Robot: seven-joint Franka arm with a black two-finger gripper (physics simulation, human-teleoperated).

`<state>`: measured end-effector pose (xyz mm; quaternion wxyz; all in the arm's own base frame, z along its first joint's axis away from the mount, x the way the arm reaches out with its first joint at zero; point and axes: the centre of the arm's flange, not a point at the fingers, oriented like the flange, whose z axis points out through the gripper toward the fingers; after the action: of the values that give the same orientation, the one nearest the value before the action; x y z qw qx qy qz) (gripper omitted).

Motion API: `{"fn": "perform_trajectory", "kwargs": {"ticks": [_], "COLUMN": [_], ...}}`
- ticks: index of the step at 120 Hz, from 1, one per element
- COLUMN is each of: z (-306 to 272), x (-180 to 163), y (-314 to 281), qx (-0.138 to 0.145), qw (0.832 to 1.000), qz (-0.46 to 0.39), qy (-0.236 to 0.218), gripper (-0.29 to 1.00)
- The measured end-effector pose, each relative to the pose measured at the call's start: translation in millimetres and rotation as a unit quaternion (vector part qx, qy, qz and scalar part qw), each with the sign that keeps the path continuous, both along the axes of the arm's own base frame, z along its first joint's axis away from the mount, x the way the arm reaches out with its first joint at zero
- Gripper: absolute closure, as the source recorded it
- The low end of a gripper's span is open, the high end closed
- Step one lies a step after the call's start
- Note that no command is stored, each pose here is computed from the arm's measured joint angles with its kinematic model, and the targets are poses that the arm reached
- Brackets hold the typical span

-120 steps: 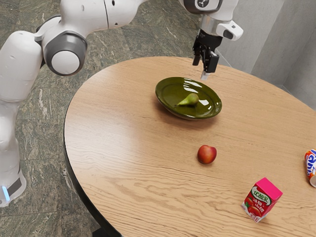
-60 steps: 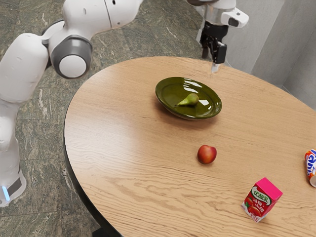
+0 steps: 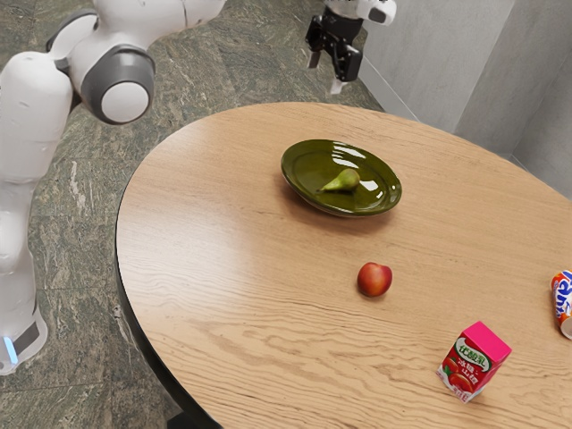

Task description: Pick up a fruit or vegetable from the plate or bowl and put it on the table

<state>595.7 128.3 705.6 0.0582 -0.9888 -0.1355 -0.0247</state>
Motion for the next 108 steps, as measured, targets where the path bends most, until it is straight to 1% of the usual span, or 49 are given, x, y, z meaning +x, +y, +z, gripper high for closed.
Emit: {"fn": "perform_trajectory", "kwargs": {"ticks": [14,21,30,50,70,77,86,98,108], "z": [-13.3,-29.6,-51.1,-130.9,-133.4,-140.4,-159.4,-185.4,-198.2], "x": [10.8,16.5,27.4,70.1,75.7,80.9,91.6,100.8,106.3], "y": [3.7,21.8,29.1,31.5,33.8,31.2,27.2,38.1,40.9], "qx": [-0.011,-0.016,-0.020,-0.020,-0.017,-0.028,-0.054,-0.085,-0.104], "qw": [1.000,1.000,0.999,0.998,0.999,0.999,0.998,0.996,0.994], "qz": [0.004,0.020,0.027,0.025,0.022,0.016,0.008,0.010,0.008], "qy": [-0.002,0.007,0.019,0.055,0.042,0.038,0.034,0.031,0.026], "gripper": [0.00,0.00,0.00,0.00,0.00,0.00,0.00,0.00,0.00]}}
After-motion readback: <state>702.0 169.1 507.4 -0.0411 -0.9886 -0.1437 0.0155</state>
